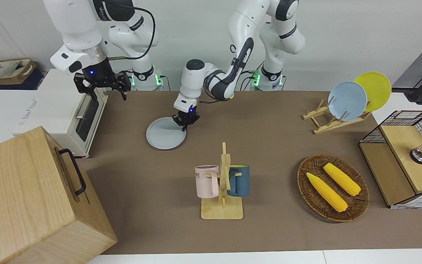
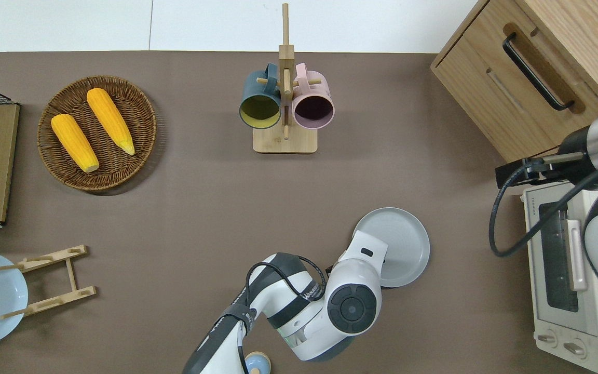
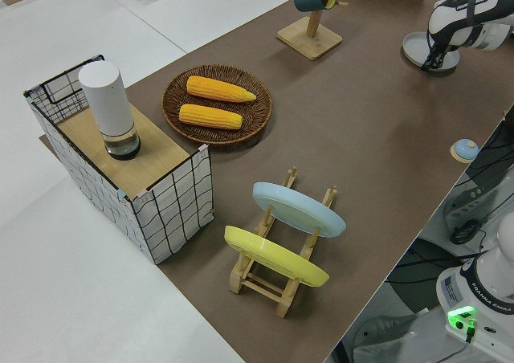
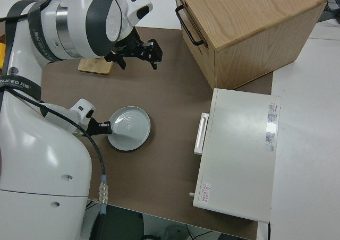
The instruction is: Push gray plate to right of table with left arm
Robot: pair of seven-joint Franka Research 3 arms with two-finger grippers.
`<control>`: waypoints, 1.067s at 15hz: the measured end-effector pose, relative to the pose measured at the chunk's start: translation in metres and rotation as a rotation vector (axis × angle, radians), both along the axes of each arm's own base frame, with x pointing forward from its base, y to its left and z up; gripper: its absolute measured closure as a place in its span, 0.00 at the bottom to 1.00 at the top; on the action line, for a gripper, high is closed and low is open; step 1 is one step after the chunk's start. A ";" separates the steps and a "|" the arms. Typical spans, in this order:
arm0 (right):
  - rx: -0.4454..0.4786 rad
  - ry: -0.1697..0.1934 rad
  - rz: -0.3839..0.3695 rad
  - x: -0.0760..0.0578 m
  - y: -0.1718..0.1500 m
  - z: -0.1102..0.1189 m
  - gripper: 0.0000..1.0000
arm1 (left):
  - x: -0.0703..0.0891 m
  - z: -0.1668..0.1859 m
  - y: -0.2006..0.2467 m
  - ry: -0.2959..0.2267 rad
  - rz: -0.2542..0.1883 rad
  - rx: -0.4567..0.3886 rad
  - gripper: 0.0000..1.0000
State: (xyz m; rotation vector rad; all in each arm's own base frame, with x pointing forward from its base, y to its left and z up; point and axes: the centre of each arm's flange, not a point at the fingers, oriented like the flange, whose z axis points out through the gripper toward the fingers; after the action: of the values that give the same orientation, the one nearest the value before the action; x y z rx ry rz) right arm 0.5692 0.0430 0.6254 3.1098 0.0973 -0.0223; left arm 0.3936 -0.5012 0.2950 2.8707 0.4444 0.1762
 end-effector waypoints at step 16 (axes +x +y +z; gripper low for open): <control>0.000 0.000 0.000 0.000 0.000 0.000 0.01 | 0.013 0.009 0.007 0.016 0.025 0.039 0.00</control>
State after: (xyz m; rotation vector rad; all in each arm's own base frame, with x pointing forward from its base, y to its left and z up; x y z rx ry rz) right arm 0.5692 0.0430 0.6254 3.1098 0.0973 -0.0223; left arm 0.4069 -0.4942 0.3036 2.9079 0.4853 0.1678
